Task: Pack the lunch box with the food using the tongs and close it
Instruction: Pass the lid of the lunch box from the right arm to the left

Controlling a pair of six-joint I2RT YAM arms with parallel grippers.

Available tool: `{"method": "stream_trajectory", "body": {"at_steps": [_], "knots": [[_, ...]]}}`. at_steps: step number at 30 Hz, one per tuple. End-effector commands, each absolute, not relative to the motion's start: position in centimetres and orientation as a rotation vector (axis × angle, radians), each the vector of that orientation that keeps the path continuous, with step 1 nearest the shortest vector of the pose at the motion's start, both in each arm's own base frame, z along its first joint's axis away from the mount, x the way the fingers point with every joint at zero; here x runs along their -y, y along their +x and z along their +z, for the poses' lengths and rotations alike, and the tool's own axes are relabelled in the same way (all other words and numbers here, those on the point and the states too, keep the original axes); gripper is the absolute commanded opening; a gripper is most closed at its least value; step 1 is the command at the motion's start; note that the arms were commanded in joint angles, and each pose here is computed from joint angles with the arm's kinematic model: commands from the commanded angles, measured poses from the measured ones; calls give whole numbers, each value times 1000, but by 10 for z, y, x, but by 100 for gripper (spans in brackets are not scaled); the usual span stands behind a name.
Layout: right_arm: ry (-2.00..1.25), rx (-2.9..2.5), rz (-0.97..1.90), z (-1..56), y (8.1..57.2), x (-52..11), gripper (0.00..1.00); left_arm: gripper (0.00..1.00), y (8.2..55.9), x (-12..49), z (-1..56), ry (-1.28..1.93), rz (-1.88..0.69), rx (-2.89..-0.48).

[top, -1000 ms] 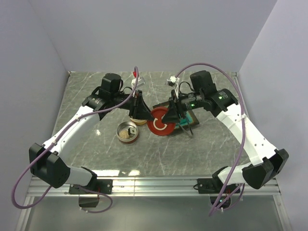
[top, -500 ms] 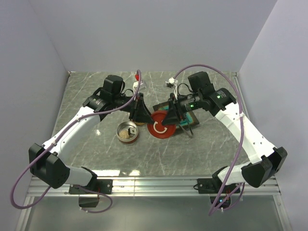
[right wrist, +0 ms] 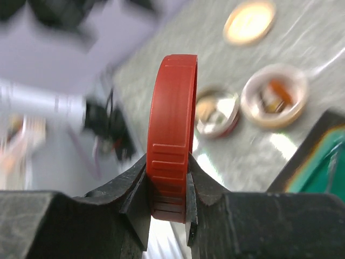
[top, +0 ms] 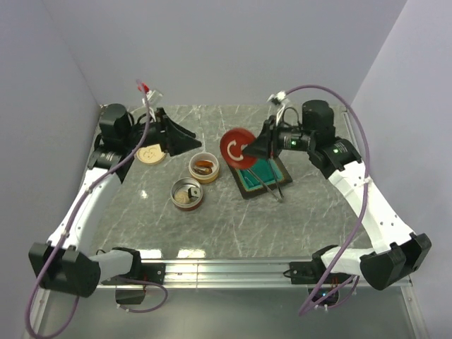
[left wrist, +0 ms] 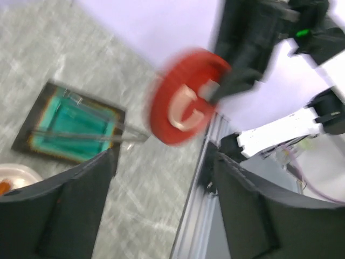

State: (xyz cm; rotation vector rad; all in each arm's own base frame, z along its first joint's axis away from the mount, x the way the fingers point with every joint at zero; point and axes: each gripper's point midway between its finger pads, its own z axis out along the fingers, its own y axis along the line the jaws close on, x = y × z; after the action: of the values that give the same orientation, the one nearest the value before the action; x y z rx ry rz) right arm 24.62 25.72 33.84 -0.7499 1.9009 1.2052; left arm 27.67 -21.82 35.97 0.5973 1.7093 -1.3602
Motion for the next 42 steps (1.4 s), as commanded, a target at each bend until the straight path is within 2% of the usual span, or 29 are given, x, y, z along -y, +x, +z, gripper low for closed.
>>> {"method": "stream_trajectory", "body": {"at_steps": [1, 3, 4, 7, 12, 17, 25, 42], "knots": [[-528, -1678, 1214, 410, 273, -255, 0, 82, 253, 219, 412, 587, -1373, -1522], [-440, -1668, 1253, 420, 276, -255, 0, 86, 245, 221, 421, 573, -1444, -1493], [-384, -1681, 1250, 418, 280, -253, 0, 92, 245, 222, 419, 540, -1475, -1502], [-253, -1708, 1298, 416, 286, -252, 0, 95, 245, 227, 423, 479, -1538, -1483], [-162, -1738, 1363, 402, 287, -256, 0, 92, 245, 244, 424, 414, -1578, -1449], [-207, -1736, 1279, 393, 287, -260, 0, 86, 253, 258, 416, 395, -1563, -1487], [-274, -1687, 1190, 399, 281, -268, 0, 86, 275, 262, 393, 283, -1485, -1586], [-275, -1663, 1162, 403, 280, -286, 0, 85, 278, 274, 385, 267, -1504, -1619]]}}
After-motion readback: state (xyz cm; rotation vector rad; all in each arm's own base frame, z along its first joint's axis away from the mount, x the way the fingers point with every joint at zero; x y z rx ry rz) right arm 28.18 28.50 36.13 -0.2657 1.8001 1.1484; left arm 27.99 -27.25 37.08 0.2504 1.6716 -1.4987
